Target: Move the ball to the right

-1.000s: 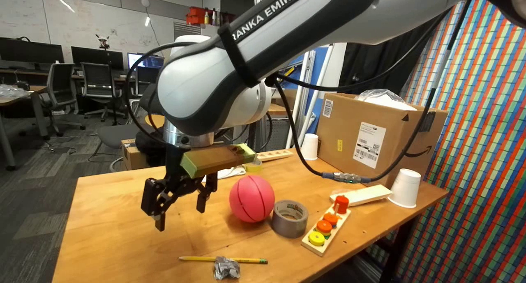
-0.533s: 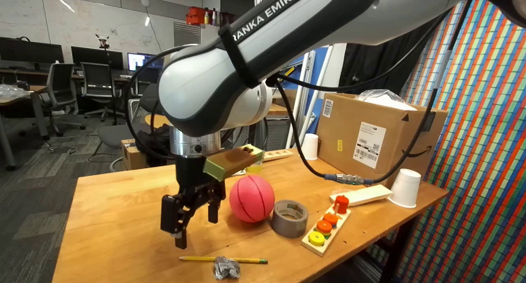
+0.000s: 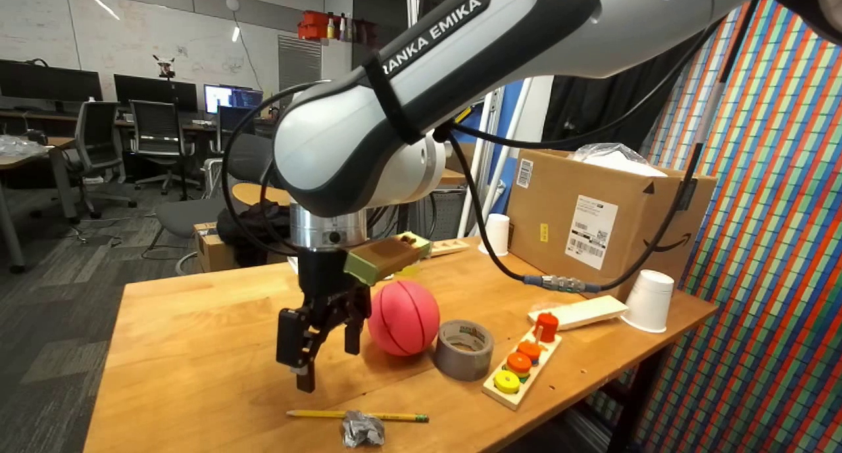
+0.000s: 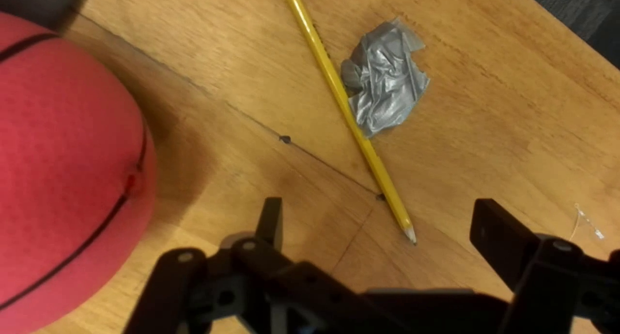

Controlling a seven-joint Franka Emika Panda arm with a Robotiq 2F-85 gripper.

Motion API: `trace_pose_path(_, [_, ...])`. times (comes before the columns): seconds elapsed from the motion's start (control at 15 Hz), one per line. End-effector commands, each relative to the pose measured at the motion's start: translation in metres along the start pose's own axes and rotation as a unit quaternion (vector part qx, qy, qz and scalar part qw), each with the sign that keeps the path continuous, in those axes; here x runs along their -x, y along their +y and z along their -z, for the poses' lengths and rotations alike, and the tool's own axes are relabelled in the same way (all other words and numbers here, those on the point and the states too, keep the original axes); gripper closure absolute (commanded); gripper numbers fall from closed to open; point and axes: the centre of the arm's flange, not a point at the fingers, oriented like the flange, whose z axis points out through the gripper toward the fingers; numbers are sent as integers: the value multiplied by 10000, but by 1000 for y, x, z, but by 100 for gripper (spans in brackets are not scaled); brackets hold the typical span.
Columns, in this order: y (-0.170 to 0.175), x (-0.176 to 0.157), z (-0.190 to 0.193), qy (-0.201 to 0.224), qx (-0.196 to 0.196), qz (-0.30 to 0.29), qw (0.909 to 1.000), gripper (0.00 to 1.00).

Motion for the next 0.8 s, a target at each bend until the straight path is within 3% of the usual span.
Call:
trace_pose_path(0.0, [22, 9, 2, 73, -174, -100, 9998, 0])
trace_pose_path(0.4, [90, 27, 24, 358, 53, -702, 9969, 0])
trace_pose_path(0.73, [143, 77, 56, 298, 852, -1209, 9885, 0])
